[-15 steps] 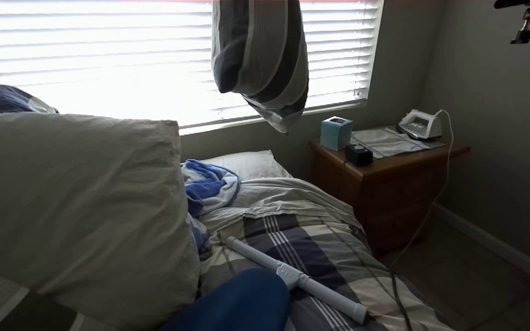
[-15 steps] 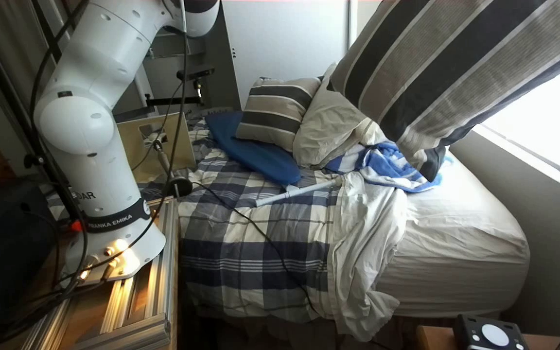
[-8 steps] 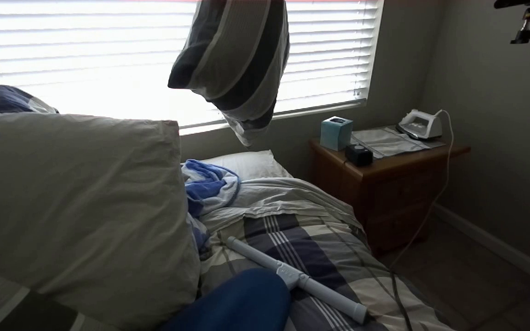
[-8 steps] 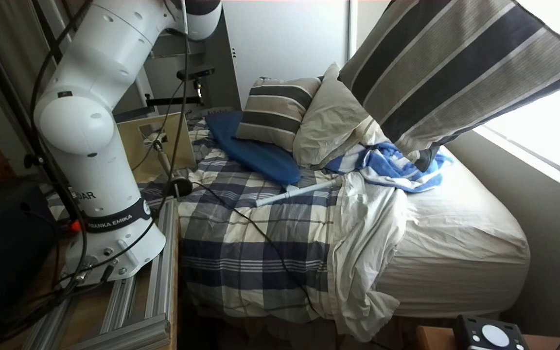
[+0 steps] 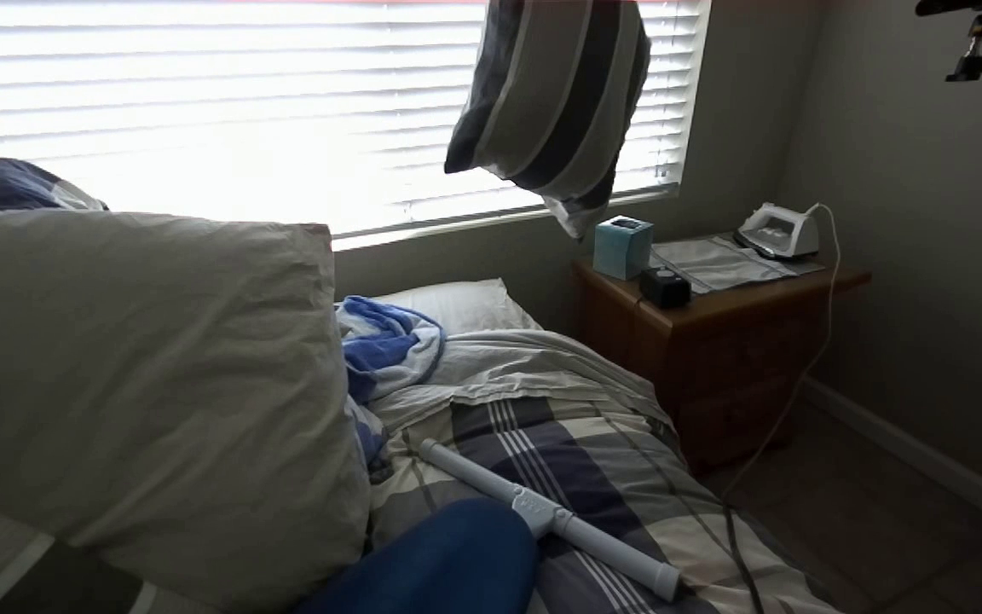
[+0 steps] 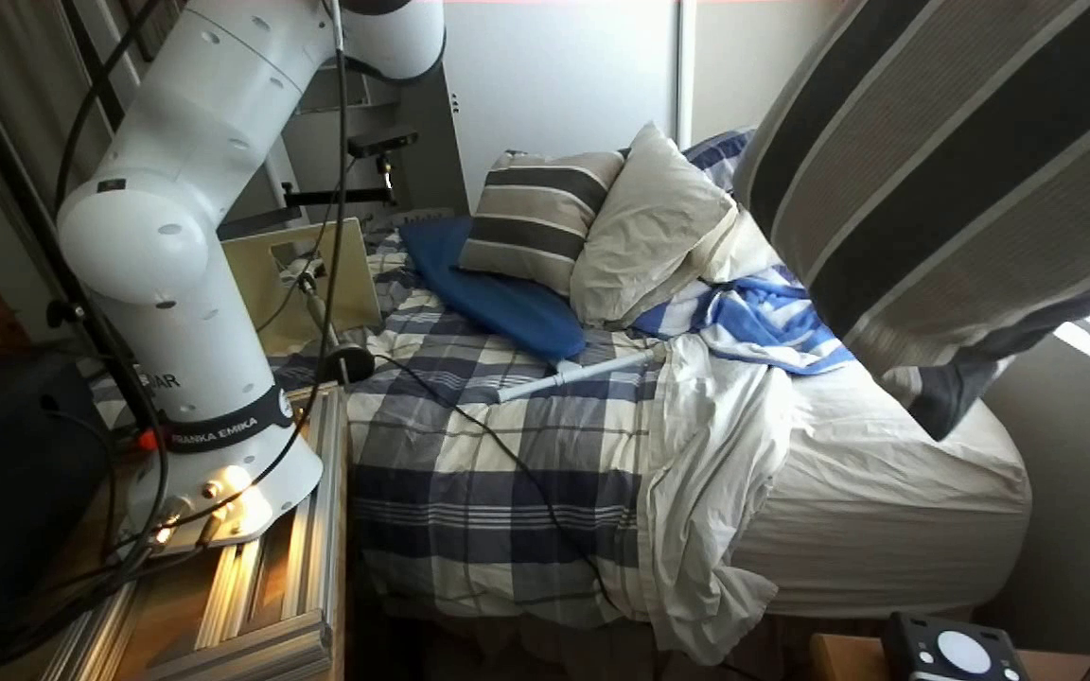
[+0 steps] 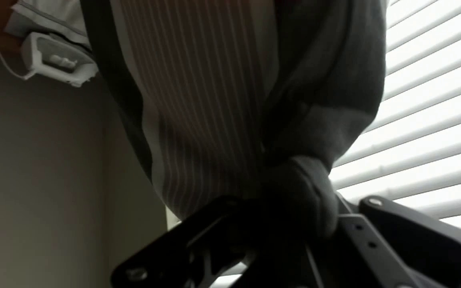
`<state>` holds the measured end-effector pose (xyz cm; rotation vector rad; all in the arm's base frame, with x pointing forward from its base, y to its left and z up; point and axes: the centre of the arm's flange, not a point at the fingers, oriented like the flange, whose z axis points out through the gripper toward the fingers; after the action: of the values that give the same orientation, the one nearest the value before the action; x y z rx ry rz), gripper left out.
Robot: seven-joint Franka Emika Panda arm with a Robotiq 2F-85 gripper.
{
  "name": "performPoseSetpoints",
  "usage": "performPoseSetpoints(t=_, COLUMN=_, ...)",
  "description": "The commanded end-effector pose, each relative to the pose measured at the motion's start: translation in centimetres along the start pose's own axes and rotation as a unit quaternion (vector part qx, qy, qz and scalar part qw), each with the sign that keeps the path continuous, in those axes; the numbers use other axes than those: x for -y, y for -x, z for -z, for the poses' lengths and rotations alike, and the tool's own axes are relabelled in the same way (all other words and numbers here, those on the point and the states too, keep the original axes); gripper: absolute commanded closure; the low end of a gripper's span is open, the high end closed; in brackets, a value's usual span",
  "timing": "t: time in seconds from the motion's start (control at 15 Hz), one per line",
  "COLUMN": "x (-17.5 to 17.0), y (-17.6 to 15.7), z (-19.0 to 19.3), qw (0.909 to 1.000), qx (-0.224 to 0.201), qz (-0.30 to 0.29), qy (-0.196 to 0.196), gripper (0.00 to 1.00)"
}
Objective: Put one striped pillow on the nightstand.
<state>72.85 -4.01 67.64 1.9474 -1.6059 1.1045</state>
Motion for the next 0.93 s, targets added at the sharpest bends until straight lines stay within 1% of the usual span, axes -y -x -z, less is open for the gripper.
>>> performPoseSetpoints(t=0.0, x=-2.9, y=-4.4, z=-1.4, qw=0.9953, qx=-0.062, qz=-0.059, qy=0.045, gripper=0.97)
performPoseSetpoints(t=0.2, x=-5.4, y=-5.9, z=-4.2, qw=0.9874, qx=-0.100, qz=-0.083, qy=0.090, gripper=0.97)
performPoseSetpoints(t=0.33, x=-7.1, y=-6.9, z=-5.5, qw=0.9805, qx=-0.123, qz=-0.096, qy=0.119, gripper=0.97)
performPoseSetpoints(t=0.53, x=-9.1, y=-8.2, z=-7.0, qw=0.9677, qx=-0.157, qz=-0.111, qy=0.163, gripper=0.97)
performPoseSetpoints(t=0.8, x=-10.4, y=-8.5, z=-8.6, qw=0.9488, qx=-0.204, qz=-0.115, qy=0.212, gripper=0.97)
performPoseSetpoints(t=0.87, x=-7.9, y=-8.6, z=-9.7, qw=0.9627, qx=-0.147, qz=-0.111, qy=0.198, gripper=0.89)
